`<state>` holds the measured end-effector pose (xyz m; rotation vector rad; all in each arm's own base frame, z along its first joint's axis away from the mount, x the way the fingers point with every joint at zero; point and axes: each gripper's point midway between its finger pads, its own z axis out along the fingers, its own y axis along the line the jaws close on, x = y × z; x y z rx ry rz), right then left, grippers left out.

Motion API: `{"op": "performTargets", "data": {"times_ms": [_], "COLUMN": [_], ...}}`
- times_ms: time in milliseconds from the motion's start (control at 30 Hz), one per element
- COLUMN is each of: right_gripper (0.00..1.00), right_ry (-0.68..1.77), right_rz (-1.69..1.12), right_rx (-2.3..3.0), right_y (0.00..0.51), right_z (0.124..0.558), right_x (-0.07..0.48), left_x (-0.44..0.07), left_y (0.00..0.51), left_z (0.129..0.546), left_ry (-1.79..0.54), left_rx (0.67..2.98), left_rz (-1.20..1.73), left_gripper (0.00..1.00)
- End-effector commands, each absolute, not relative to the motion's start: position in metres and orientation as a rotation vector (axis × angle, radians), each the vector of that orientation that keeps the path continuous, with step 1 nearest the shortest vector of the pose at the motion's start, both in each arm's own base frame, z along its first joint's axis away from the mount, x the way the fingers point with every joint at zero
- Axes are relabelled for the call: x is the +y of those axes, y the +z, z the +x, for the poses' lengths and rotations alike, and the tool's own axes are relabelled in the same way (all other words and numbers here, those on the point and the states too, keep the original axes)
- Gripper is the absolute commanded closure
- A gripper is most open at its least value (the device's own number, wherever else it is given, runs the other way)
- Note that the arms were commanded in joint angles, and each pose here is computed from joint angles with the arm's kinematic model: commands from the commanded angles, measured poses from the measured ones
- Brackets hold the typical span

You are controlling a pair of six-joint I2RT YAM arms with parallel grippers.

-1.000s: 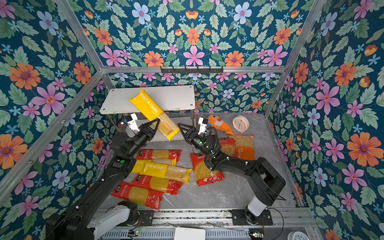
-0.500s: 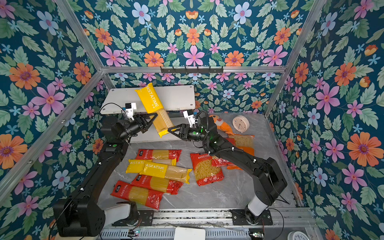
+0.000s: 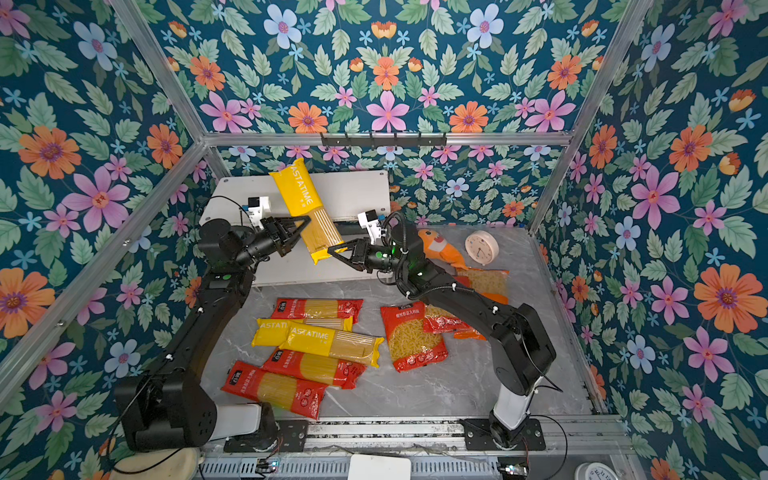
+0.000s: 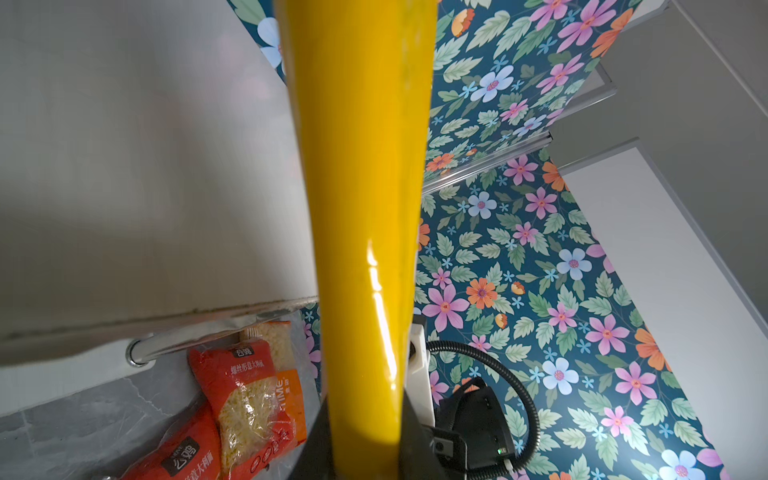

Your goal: Place and organize the pasta boxes and bags onto the shelf

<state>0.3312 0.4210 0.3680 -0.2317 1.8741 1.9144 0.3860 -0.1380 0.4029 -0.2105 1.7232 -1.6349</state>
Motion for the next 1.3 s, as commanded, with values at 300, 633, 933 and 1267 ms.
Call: {"op": "performTargets", "data": {"times_ms": [300,633,933,1267], "right_gripper": [1.00,0.94,0.65,0.47], "right_ry": [1.882,1.859,1.855,1.869], "right_rz": [0.181,0.245,0.215,0.240], "right_rx": [1.695,1.750,1.781,1.803], "right_y": [0.411,0.408,0.401,0.387], "right_z": [0.363,0.360,0.349,0.347], "right_x": [0.451,0.501,0.498,0.469], "left_x": [-0.098,-0.079,-0.079,-0.077], "left_y": [0.418,0.406,0.408,0.408], "left_z": [0.354,0.344,0.352,0.365], "left_ry": [-1.521,-1.457,-1.459,-1.396], "left_rx": [1.429,1.309,1.284,1.340], "left_rz": [-0.367,-0.515,-0.547,-0.589], "left_gripper": [0.22,0.28,0.53,0.33]}}
